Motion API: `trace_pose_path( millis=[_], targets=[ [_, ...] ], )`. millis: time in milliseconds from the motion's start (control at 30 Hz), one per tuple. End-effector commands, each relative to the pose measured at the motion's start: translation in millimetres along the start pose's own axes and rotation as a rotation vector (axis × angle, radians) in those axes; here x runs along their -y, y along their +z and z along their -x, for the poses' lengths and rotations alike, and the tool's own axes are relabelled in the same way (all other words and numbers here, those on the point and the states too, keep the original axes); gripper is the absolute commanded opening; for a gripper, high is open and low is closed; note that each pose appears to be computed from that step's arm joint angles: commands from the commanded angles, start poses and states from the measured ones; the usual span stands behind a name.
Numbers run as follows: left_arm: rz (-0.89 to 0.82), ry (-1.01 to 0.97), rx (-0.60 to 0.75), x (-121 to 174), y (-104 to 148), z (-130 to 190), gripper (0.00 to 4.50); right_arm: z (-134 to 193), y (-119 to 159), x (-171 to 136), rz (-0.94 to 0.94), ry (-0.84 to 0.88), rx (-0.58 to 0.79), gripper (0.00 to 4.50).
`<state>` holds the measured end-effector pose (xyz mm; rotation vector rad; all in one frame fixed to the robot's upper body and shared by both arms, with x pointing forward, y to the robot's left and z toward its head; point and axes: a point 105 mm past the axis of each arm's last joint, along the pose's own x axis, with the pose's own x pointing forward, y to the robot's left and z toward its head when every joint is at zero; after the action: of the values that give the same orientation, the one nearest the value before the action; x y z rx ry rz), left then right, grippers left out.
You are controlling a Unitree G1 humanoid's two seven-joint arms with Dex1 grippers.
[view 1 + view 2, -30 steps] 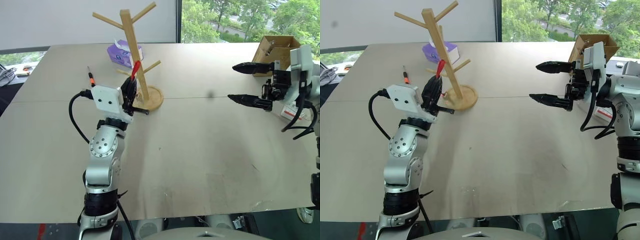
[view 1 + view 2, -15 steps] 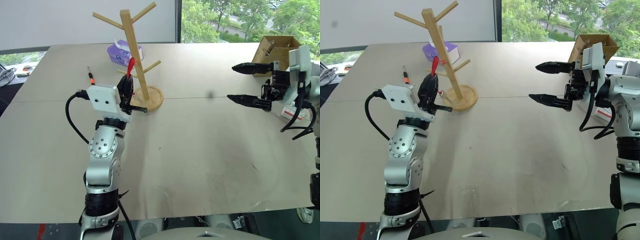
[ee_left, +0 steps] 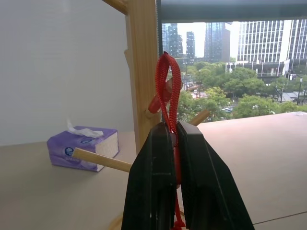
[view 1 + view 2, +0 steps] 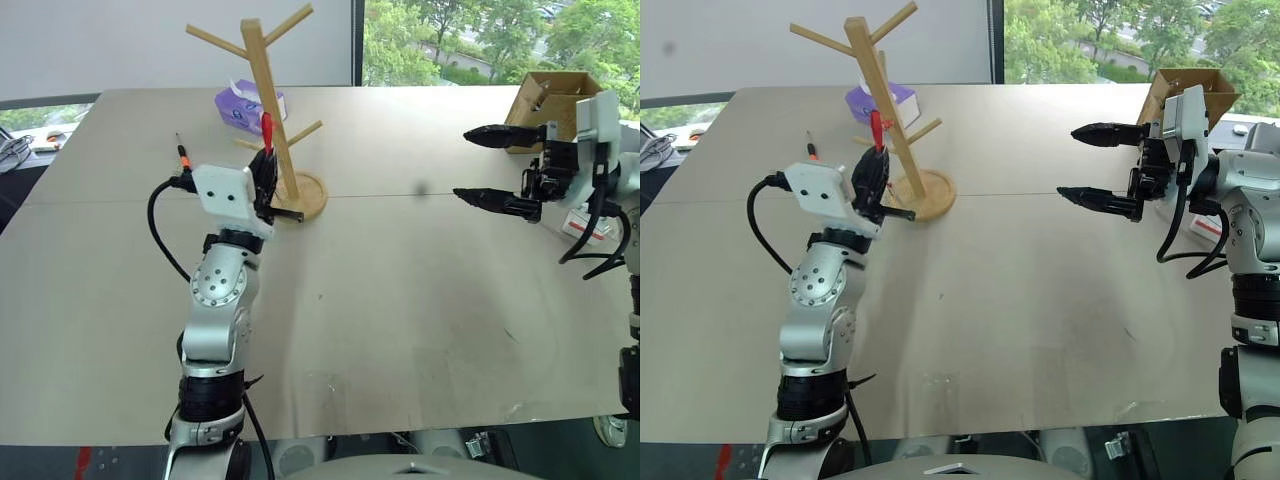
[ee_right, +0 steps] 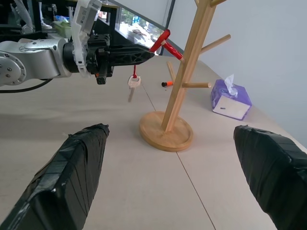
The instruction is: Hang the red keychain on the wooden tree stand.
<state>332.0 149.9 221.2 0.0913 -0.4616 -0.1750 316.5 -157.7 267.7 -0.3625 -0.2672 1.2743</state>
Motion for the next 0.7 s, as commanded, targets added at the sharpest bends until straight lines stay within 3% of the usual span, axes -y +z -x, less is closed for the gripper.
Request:
trace_pose_path(
  millis=[33,700],
  targets=[
    [-0.027,0.007,0.011,-1,4,-4,0.03,6,14,3,0.050,-0.026,0.031,4.50],
    [-0.037,-0.033,0.078,15,17,-5,0.03,5,13,1,0.047,-0.035,0.037,4.50]
  ],
)
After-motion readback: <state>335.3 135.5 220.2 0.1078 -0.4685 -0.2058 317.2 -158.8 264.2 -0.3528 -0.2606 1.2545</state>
